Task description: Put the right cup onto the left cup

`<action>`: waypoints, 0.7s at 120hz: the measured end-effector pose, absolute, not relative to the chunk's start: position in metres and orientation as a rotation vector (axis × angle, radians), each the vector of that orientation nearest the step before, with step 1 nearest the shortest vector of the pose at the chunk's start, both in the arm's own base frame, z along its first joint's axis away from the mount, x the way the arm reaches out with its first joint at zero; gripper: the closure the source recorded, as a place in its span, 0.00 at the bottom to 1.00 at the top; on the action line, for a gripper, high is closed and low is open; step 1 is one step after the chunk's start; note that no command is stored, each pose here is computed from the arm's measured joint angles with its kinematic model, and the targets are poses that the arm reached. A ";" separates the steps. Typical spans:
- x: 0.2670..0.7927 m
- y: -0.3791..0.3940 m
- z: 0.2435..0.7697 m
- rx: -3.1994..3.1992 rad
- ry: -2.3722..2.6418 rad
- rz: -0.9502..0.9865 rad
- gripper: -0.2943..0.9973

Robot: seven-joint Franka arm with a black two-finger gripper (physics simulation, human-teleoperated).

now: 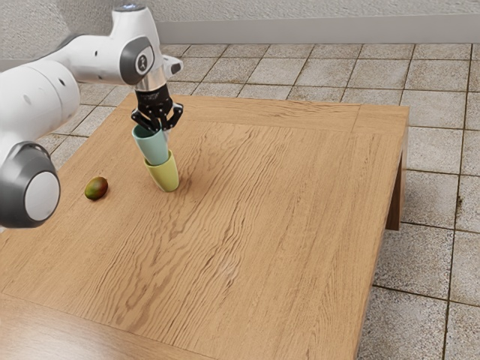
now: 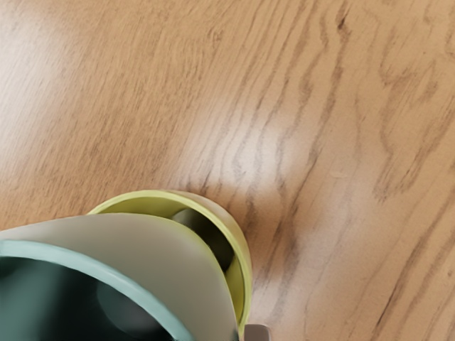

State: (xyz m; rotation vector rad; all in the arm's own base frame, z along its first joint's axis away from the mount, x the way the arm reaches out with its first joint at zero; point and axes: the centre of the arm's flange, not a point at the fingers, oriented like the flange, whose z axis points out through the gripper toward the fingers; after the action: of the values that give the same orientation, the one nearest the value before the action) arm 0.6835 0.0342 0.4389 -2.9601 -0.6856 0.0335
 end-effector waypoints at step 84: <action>0.636 -0.005 0.579 -3.105 -0.397 -0.158 0.27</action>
State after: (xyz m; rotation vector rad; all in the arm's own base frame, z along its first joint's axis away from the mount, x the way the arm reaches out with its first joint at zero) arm 0.6362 -0.0052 0.5786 -3.1051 -0.3966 -0.1576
